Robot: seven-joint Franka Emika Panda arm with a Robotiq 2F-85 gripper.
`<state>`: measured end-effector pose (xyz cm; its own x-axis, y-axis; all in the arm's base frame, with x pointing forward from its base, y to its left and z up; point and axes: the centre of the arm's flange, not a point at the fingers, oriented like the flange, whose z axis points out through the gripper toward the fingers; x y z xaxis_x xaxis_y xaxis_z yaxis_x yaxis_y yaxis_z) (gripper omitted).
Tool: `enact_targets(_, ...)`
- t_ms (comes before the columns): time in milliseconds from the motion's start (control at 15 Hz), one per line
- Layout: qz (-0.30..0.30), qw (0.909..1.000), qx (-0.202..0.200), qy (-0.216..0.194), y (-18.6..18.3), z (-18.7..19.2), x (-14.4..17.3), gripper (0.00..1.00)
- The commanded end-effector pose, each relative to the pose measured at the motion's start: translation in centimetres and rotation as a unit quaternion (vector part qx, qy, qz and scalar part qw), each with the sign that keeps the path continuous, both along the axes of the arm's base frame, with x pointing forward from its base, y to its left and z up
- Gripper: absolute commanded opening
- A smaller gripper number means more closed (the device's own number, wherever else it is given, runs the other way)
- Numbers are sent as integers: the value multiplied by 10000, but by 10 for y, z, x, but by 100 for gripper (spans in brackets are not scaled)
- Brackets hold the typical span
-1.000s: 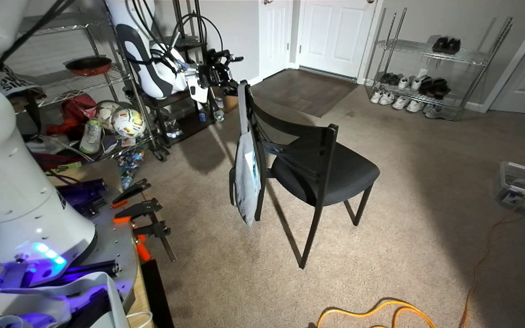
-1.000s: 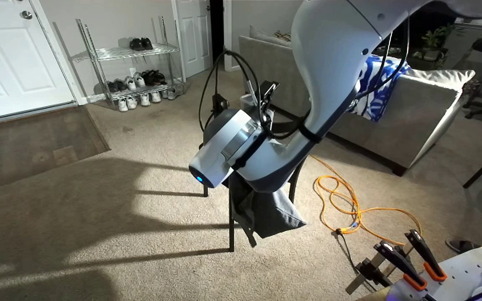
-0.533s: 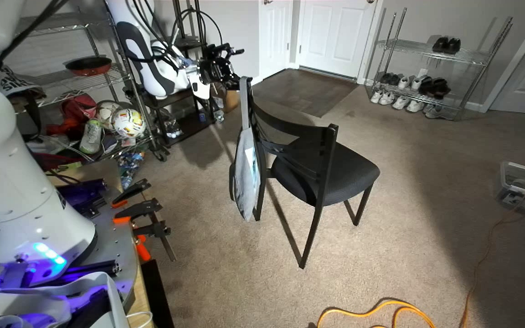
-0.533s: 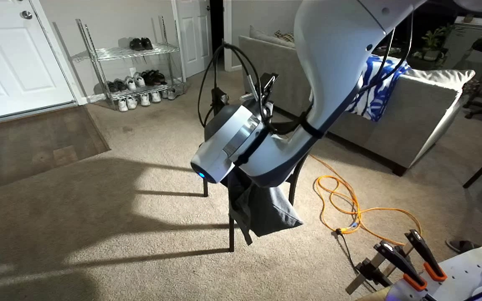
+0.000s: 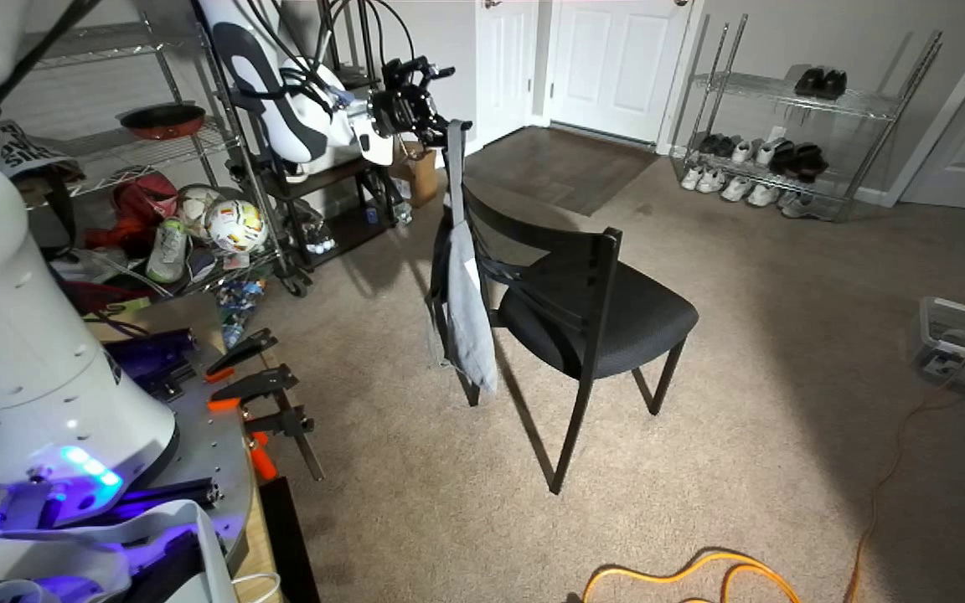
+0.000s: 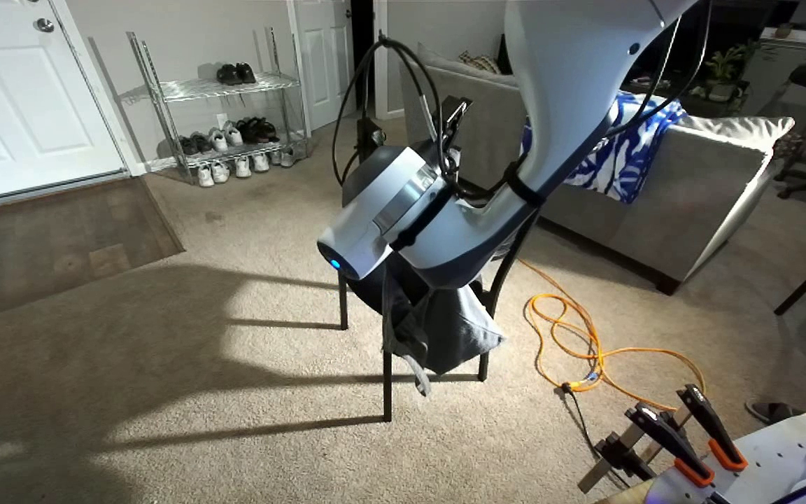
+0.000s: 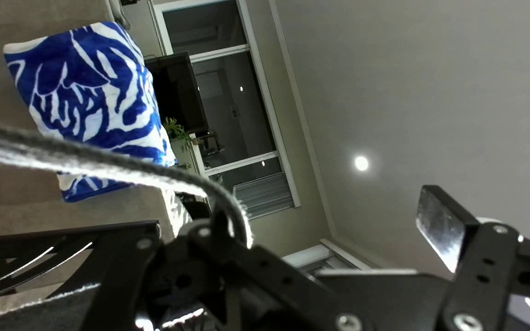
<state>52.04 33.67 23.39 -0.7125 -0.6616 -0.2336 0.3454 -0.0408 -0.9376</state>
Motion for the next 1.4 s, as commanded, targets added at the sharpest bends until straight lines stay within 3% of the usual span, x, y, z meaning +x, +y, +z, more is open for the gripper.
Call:
enact_targets(0,-25,9998,123,-120,-1,24,-1,100)
enact_targets(933,223,9951,744,-607,27,57,-6,100)
enact_targets(1333,776,9887,1039,-754,70,81,-41,100)
